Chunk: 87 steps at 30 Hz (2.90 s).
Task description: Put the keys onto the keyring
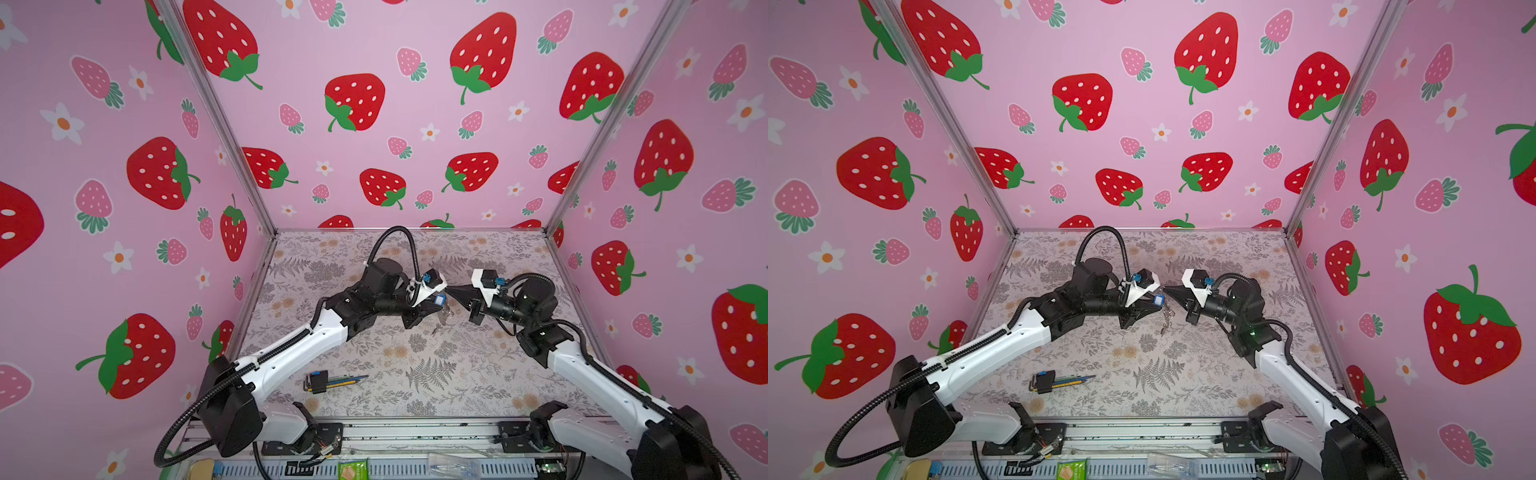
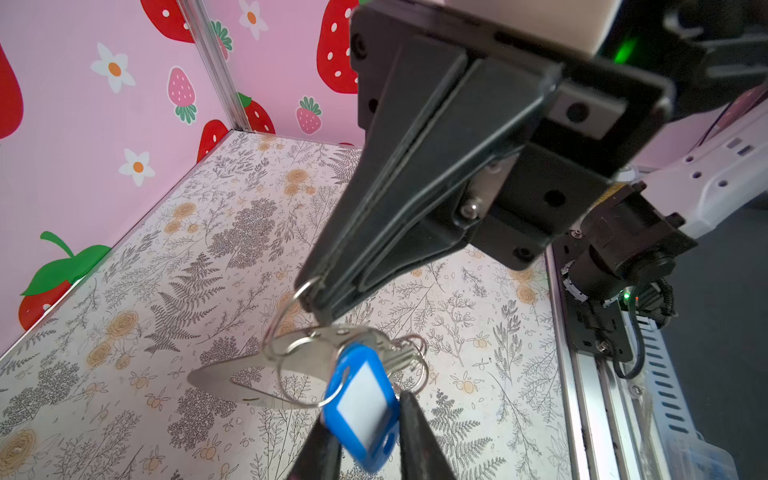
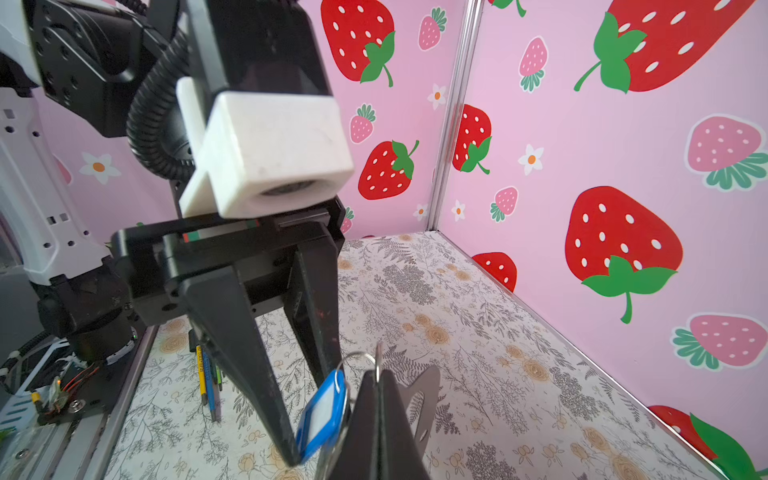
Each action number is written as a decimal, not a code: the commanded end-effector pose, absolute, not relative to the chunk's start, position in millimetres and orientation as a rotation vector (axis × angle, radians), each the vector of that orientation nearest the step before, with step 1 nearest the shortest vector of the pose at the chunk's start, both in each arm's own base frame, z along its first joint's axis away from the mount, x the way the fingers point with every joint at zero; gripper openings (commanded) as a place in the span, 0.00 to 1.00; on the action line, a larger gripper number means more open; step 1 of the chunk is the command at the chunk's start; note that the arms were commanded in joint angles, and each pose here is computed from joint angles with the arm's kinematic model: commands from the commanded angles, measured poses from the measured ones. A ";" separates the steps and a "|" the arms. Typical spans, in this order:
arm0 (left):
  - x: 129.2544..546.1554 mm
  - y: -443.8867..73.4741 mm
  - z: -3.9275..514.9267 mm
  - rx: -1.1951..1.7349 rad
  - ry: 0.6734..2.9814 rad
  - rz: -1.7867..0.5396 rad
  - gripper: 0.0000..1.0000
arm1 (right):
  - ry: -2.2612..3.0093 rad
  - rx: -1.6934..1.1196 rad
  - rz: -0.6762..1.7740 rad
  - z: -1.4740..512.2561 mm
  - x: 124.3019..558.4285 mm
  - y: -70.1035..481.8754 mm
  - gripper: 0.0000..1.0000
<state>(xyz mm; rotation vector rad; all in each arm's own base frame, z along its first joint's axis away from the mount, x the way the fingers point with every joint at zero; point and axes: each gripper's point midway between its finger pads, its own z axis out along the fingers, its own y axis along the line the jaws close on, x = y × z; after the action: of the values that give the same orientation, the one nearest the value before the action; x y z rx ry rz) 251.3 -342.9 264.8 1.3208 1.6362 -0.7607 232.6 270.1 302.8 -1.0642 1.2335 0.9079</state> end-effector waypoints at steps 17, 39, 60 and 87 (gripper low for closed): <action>296.3 -312.5 293.9 0.964 1.760 -0.692 0.78 | 1.180 -1.027 0.863 325.8 233.1 260.5 0.00; 302.8 -291.0 291.8 0.737 1.747 -0.632 0.97 | 1.200 -0.972 0.876 341.6 240.5 259.8 0.00; 281.6 -323.0 292.9 0.875 1.635 -0.622 0.71 | 1.206 -0.962 0.895 345.0 242.6 261.4 0.00; 291.3 -340.4 311.6 0.834 1.619 -0.652 0.53 | 1.215 -0.959 0.924 338.9 241.7 262.9 0.00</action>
<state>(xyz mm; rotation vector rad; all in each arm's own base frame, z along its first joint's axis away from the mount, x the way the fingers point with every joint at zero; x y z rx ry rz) 287.8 -334.4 283.2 0.8683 1.6792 -0.6329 243.8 263.5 323.5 -0.9653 1.2686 0.9140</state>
